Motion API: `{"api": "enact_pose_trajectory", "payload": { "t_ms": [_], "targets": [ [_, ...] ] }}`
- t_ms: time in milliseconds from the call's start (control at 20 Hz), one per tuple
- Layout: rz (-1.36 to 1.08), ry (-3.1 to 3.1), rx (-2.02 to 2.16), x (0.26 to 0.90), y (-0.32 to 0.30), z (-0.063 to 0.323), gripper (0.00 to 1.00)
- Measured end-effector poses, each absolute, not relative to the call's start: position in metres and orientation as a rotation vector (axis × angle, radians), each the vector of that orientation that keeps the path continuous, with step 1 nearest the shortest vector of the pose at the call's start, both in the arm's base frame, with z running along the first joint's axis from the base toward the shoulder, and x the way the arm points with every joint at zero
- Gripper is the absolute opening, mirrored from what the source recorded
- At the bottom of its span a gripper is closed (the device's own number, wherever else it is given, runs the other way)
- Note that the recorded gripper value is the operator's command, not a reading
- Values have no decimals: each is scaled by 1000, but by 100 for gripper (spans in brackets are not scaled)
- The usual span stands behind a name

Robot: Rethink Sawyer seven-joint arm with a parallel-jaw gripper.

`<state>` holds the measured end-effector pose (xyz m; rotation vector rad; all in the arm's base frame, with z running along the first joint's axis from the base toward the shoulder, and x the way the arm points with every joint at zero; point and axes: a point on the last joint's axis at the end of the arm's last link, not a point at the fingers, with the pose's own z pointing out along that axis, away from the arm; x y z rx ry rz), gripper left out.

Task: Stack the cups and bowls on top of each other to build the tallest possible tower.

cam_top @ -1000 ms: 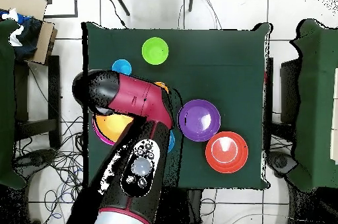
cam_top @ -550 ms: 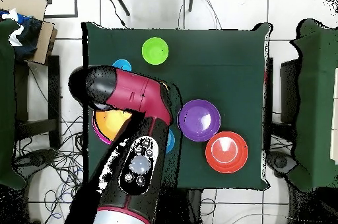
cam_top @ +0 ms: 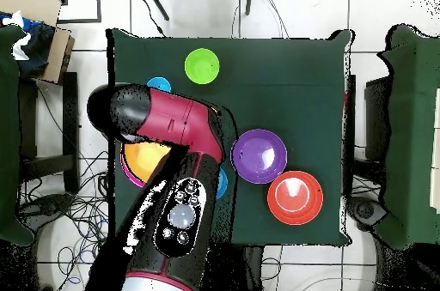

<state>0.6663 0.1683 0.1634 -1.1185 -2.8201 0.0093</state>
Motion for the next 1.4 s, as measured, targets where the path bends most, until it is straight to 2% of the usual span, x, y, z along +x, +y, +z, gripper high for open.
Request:
{"api": "enact_pose_trajectory", "payload": {
  "t_ms": [750,1400],
  "targets": [
    [-17,-2831,-1169,678,148,182,100],
    [34,-2812,-1227,711,98,138,100]
  ]
}}
